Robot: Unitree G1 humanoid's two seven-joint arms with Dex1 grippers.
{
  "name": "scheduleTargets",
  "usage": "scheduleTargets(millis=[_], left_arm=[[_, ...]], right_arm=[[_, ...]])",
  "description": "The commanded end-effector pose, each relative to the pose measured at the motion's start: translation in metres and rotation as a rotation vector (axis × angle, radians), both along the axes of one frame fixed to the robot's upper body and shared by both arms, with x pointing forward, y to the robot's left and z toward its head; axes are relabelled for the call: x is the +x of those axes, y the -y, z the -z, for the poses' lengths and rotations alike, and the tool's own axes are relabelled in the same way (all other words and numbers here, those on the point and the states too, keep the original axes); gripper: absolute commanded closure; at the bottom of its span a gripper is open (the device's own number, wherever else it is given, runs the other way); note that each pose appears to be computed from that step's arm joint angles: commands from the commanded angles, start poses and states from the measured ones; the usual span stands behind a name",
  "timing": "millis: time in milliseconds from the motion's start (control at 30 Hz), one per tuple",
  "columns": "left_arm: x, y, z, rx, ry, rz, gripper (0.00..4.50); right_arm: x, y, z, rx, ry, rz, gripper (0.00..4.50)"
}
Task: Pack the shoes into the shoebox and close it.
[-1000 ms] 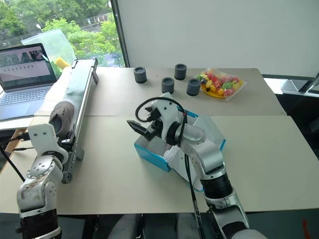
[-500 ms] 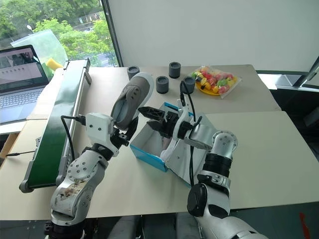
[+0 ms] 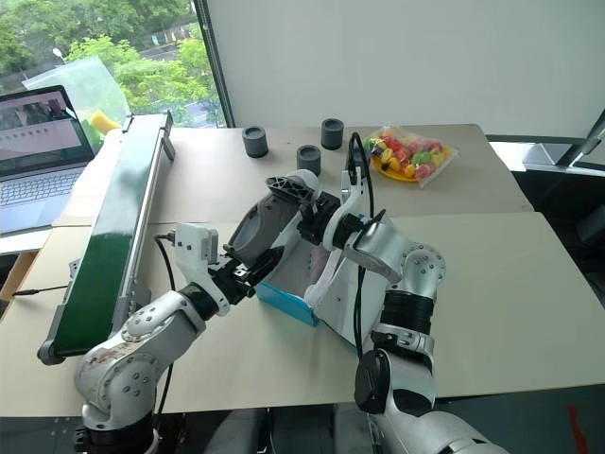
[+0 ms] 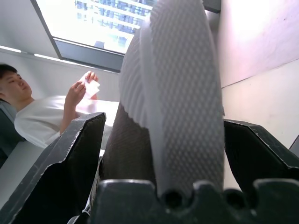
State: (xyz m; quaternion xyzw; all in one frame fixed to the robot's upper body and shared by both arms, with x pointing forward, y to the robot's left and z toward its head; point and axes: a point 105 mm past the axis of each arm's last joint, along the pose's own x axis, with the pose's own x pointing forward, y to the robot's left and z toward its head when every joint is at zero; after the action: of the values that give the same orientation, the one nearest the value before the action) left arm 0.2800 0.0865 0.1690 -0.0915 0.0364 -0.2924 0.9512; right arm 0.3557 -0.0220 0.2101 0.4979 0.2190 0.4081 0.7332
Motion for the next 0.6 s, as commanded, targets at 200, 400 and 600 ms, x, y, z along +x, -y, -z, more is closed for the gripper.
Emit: scheduleTargets(millis=[200, 400, 600], left_arm=[[-0.001, 0.007, -0.018, 0.004, 0.081, 0.028, 1.89], [0.002, 0.002, -0.018, 0.055, 0.119, -0.007, 0.70], [0.003, 0.001, -0.013, 0.102, 0.130, -0.020, 0.00]], right_arm=[[-0.012, -0.022, -0.023, 0.008, 0.084, -0.045, 0.72], [-0.011, -0.023, -0.024, 0.010, 0.082, -0.044, 2.66], [-0.011, -0.022, -0.030, 0.073, 0.063, -0.052, 4.00]])
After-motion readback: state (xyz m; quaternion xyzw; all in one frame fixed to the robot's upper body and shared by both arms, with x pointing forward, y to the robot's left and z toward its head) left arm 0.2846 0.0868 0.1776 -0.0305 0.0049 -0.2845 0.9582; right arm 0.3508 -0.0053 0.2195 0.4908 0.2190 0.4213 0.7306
